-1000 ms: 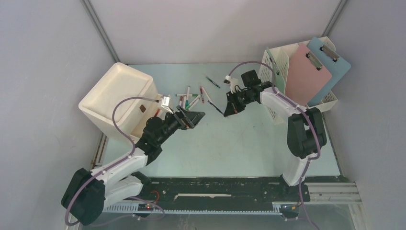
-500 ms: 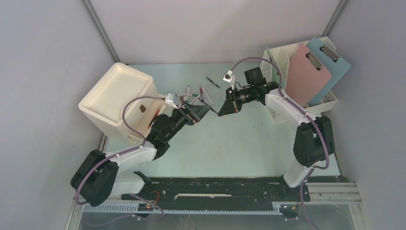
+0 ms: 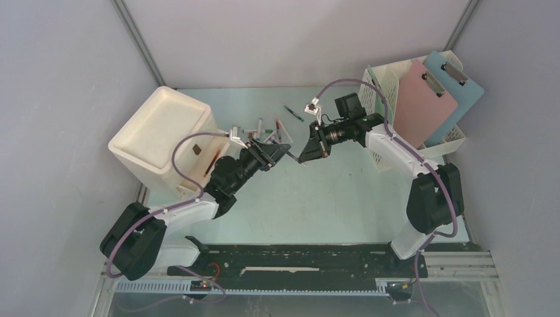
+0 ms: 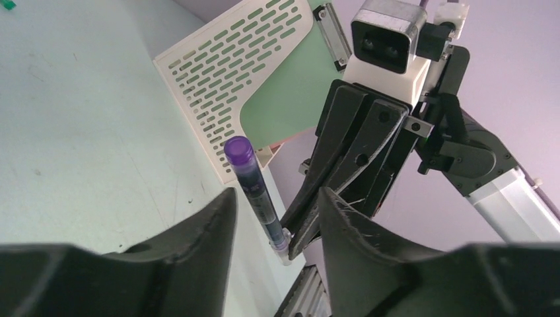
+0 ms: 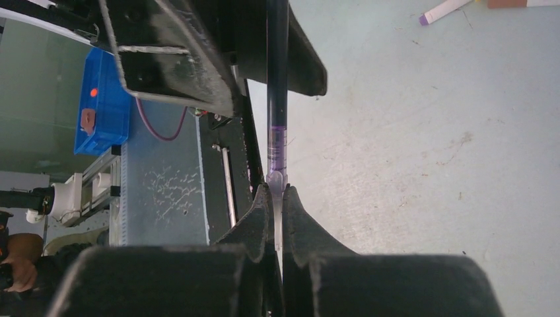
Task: Organize the desk
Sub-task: Place the stationery in the drawer, then move the stationery to the center of the board.
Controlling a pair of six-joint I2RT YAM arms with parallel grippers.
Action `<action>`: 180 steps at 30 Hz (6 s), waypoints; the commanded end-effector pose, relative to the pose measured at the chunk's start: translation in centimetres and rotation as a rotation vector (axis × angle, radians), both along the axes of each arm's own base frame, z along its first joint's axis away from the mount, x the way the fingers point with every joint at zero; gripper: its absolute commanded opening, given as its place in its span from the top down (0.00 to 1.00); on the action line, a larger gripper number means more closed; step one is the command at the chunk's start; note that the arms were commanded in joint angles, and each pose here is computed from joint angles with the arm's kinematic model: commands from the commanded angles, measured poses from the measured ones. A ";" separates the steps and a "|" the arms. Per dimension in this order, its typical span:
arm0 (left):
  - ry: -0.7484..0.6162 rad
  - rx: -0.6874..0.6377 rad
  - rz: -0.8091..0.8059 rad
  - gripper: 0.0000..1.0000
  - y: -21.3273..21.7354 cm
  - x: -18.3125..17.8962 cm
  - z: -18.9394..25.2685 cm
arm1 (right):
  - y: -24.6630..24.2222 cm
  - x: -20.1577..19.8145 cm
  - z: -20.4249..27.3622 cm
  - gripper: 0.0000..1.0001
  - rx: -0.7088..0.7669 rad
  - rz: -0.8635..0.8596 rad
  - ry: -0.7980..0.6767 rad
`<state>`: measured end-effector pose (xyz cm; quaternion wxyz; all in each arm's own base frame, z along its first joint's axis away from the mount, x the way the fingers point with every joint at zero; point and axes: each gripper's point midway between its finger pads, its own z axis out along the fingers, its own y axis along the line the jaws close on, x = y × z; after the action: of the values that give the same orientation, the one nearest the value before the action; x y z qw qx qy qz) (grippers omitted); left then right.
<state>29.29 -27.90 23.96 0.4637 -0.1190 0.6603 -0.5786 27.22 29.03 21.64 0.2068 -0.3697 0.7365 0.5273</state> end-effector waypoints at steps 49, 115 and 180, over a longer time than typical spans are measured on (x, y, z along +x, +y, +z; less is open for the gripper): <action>0.017 1.231 0.584 1.00 20.3 -1.2 1.8 | -1.2 -1.1 2.5 0.41 -0.003 0.035 -0.220; -0.074 0.865 0.197 0.00 6.3 8.2 0.6 | -2.8 0.4 1.9 0.41 -0.014 -0.011 -0.209; 0.539 1.213 -0.014 0.68 2.2 20.7 -20.2 | -5.3 2.3 1.4 0.42 -0.022 -0.079 -0.195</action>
<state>49.88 -25.52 2.80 0.2688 0.0274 0.9615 -0.0499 29.75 23.90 22.67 0.2896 -0.3866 0.7405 0.4674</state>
